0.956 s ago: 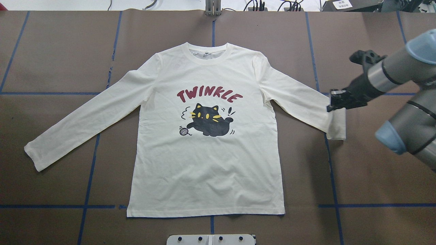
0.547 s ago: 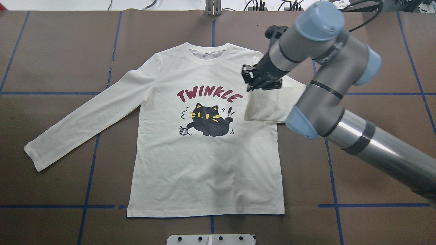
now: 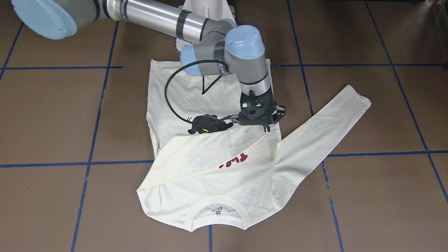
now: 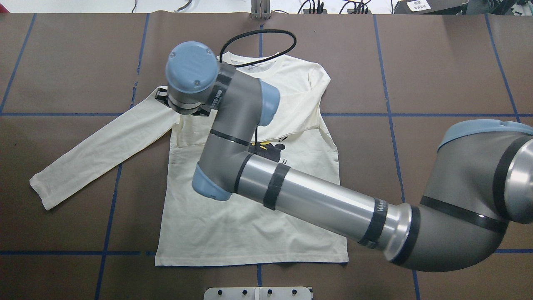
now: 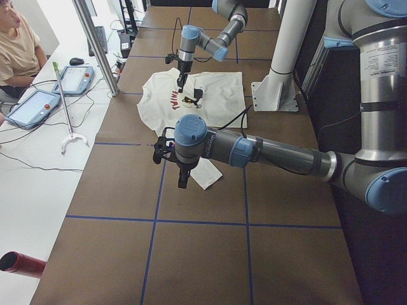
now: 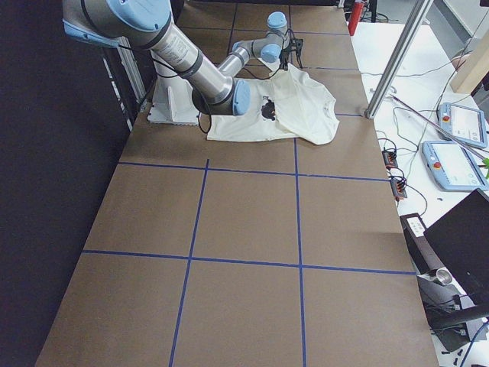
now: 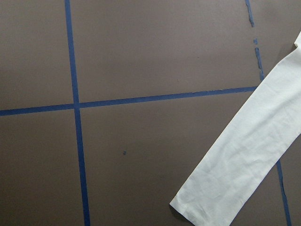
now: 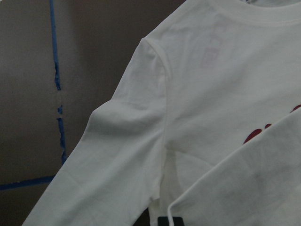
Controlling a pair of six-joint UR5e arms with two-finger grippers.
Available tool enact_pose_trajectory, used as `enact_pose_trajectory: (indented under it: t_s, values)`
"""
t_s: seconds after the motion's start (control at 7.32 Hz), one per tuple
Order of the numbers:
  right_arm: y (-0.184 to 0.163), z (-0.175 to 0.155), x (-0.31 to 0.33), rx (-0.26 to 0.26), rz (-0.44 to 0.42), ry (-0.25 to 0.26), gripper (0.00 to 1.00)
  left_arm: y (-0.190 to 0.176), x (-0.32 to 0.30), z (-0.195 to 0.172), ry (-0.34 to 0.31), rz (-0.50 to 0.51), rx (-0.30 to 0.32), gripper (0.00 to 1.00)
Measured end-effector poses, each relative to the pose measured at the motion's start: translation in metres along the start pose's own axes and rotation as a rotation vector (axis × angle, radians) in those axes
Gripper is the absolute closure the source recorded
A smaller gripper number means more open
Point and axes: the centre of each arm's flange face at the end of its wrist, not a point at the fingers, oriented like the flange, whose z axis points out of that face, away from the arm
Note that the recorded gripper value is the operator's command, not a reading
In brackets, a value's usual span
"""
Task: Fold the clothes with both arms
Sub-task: 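Carry the sleeve with the right gripper across the shirt body toward the other sleeve, then release the sleeve and lift the right gripper back toward the shirt shoulder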
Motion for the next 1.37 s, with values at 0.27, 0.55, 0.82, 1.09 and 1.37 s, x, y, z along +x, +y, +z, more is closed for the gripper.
enact_pose_trajectory:
  t_s: [0.27,0.55,0.82,1.09,1.37]
  values:
    - [0.018,0.01,-0.034,0.035,0.028,-0.006,0.01,-0.001,0.004,-0.002,0.002,0.007,0.004,0.0]
    - [0.016,0.009,-0.039,0.046,0.056,-0.01,0.01,-0.004,0.01,0.003,0.003,0.029,-0.001,0.0]
    - [-0.022,-0.011,0.012,0.033,0.114,-0.044,0.01,-0.008,0.005,0.04,0.005,-0.013,-0.059,0.0]
    - [-0.087,-0.051,0.143,-0.048,0.169,-0.028,0.01,-0.01,0.026,0.116,0.001,-0.1,-0.145,0.0]
    - [-0.128,-0.11,0.279,-0.064,0.193,-0.013,0.01,0.006,0.057,0.189,-0.069,-0.108,-0.207,0.04]
